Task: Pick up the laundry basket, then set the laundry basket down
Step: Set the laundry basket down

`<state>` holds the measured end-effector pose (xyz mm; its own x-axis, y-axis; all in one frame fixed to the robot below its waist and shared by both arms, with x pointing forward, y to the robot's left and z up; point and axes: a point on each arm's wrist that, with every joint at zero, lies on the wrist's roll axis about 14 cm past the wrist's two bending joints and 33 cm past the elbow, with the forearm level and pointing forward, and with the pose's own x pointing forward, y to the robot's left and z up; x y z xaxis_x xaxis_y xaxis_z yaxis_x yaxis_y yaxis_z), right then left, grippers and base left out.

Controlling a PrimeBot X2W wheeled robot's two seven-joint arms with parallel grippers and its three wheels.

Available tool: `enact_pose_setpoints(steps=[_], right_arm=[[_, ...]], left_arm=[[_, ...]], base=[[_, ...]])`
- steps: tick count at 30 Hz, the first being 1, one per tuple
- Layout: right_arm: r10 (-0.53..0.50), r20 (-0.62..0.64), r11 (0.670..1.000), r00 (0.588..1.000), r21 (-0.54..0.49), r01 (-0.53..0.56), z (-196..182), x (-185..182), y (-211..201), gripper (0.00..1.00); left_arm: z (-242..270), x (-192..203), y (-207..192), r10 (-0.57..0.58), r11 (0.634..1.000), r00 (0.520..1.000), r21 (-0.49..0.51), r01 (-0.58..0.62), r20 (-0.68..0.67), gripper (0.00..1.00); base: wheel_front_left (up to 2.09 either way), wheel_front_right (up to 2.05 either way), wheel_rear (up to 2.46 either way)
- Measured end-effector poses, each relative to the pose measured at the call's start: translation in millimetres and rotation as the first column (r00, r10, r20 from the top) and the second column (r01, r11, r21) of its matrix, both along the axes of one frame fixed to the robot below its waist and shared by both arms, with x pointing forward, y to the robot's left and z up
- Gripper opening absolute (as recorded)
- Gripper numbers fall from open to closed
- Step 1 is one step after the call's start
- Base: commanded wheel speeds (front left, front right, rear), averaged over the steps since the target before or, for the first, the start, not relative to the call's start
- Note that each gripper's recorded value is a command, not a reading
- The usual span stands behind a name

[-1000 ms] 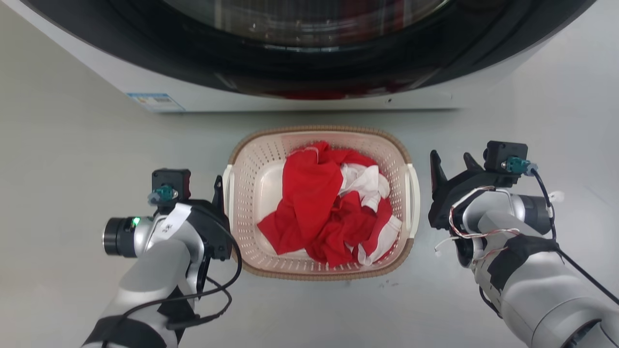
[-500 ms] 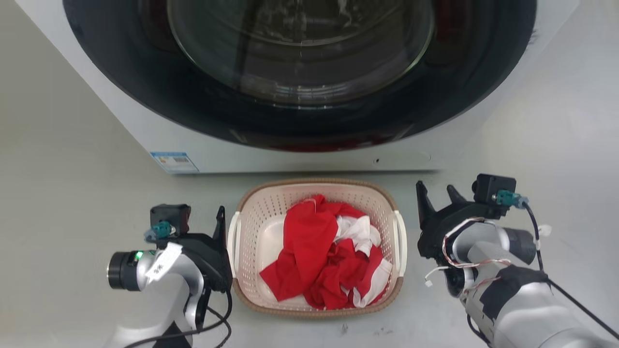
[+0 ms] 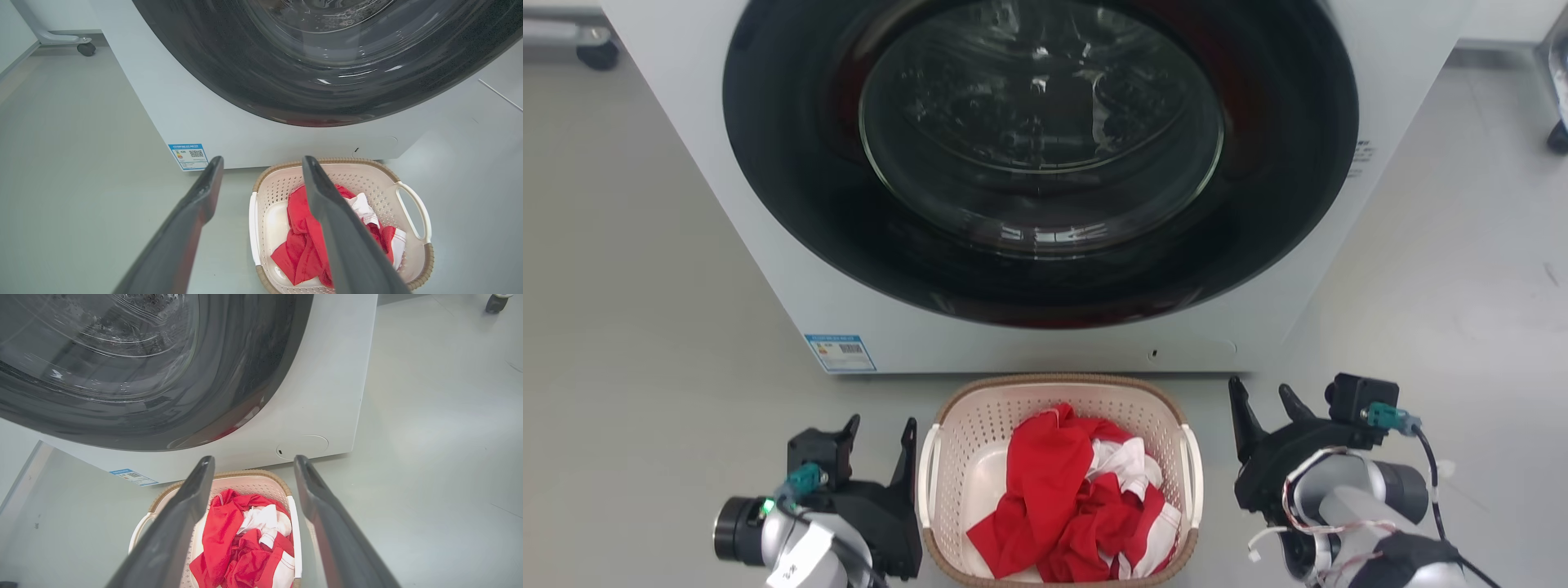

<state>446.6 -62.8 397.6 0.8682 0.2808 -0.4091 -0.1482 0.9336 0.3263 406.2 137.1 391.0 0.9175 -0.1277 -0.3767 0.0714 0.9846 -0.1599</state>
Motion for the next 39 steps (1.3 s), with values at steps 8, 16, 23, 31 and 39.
enact_pose_setpoints(steps=[8,16,23,31,39], right_arm=[[0.013,0.084,1.0,0.996,0.023,-0.015,18.7,-34.3,0.1,1.0],[0.008,0.189,0.998,0.982,0.057,-0.019,42.2,-66.2,-3.5,1.0],[-0.024,0.279,0.999,0.96,0.053,0.01,61.6,-81.7,-16.3,1.0],[-0.075,0.371,0.997,0.926,0.046,0.062,82.9,-99.2,-29.5,1.0],[-0.092,0.427,0.996,0.9,0.035,0.085,97.4,-106.2,-32.7,1.0]], left_arm=[[26.3,-30.8,2.4,0.007,1.0,0.994,-0.024,-0.004,0.107,1.0],[48.9,-60.7,5.6,0.035,0.998,0.979,-0.054,-0.025,0.198,1.0],[61.8,-75.3,16.1,0.068,0.997,0.964,-0.04,-0.06,0.255,1.0],[82.0,-86.0,18.5,0.087,0.996,0.939,-0.026,-0.083,0.333,1.0],[95.1,-87.2,16.8,0.098,0.995,0.922,-0.031,-0.094,0.376,1.0]], base=[[0.0,0.0,0.0],[0.0,0.0,0.0],[0.0,0.0,0.0],[0.0,0.0,0.0],[0.0,0.0,0.0]])
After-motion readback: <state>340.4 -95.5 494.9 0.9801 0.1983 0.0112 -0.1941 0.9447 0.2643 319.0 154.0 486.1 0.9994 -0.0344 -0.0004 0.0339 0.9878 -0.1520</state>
